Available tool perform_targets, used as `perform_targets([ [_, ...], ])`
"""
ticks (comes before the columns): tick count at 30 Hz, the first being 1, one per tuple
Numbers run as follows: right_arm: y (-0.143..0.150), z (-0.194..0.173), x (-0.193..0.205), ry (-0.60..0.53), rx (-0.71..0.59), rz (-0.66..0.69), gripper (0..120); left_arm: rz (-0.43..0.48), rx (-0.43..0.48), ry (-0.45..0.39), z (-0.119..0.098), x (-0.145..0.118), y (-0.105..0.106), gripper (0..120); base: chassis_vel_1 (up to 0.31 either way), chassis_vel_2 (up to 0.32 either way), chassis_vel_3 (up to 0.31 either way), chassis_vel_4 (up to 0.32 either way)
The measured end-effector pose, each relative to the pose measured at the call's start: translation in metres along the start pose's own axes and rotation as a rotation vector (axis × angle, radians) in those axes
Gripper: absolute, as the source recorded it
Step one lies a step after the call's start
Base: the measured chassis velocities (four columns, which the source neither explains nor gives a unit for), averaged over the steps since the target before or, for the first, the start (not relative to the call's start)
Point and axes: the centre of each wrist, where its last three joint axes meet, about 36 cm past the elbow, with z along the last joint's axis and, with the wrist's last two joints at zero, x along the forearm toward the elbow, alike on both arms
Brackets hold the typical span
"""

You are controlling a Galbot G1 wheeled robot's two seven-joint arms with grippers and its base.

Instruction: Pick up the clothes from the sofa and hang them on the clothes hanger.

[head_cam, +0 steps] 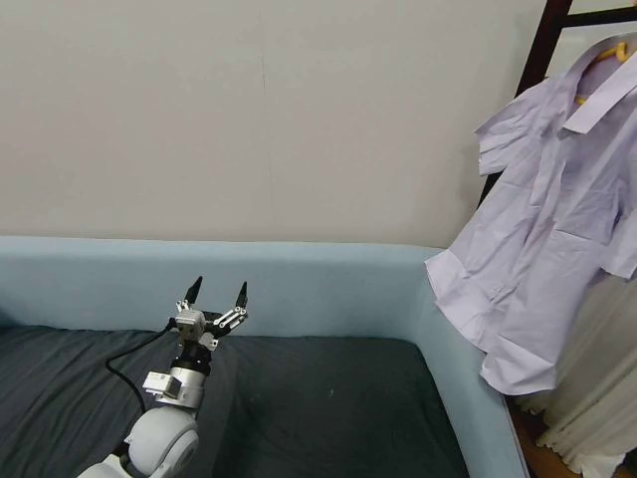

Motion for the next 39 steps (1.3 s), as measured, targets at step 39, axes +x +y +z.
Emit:
perform_targets([
  [39,0.105,0.019,-0.069,-0.091,-0.107,0.105,8,-0.028,-0.021,0.043,0.019,0.009,0.001,100,0.0,0.0,0.0,0.0],
])
